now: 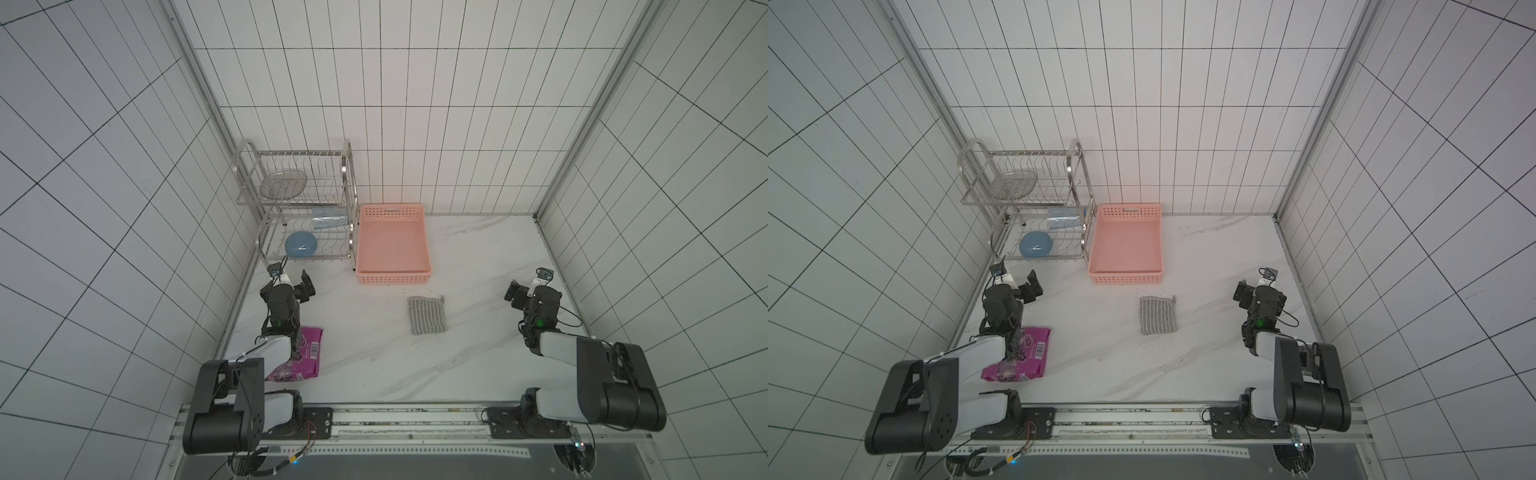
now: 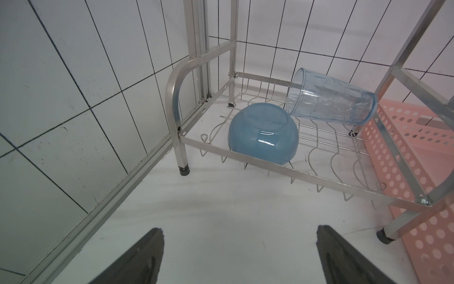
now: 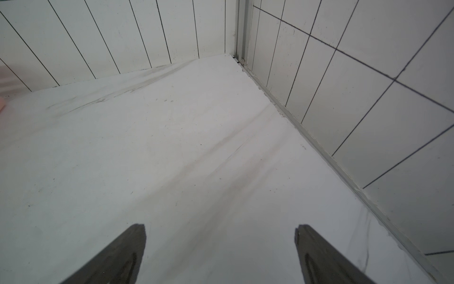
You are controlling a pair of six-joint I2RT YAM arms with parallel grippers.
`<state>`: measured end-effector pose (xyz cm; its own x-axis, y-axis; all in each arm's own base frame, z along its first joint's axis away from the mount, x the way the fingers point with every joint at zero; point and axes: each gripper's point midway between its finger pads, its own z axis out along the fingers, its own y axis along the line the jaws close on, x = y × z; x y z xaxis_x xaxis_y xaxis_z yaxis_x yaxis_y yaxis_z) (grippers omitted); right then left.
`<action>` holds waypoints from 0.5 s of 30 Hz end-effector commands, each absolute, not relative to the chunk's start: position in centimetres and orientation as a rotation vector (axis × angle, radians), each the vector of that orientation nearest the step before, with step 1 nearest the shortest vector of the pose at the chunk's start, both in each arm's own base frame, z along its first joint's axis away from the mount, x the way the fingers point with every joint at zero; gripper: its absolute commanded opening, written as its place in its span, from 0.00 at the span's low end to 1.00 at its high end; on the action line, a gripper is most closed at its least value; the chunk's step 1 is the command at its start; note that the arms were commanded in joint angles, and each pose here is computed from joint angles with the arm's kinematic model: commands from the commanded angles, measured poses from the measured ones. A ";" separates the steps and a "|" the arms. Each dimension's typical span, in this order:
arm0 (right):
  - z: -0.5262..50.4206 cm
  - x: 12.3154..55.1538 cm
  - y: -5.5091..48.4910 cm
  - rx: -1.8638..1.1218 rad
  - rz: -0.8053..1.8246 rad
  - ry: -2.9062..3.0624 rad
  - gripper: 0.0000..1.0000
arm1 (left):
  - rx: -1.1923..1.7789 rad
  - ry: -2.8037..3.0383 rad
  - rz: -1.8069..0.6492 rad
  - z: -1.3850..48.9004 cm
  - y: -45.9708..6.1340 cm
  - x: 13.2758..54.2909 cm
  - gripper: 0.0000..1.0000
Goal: Fold the square dishcloth
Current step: Reset both arms
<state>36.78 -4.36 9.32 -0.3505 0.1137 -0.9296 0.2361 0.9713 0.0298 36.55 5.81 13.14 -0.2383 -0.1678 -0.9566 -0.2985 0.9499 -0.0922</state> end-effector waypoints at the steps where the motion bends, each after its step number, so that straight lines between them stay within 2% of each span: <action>1: 10.7 38.6 -3.7 0.203 -0.064 1.856 0.99 | -0.312 1.766 0.060 14.7 5.1 38.1 0.98; 5: 9.7 39.1 -3.2 0.163 -0.038 1.886 0.99 | -0.303 1.718 0.013 14.0 4.6 38.2 0.98; 11: 9.4 39.8 -3.2 0.161 -0.037 1.929 0.99 | -0.162 1.822 0.000 11.5 2.2 41.2 0.98; 15: 9.4 39.7 -3.2 0.161 -0.038 1.930 0.99 | -0.225 1.871 0.041 11.1 3.0 41.4 0.98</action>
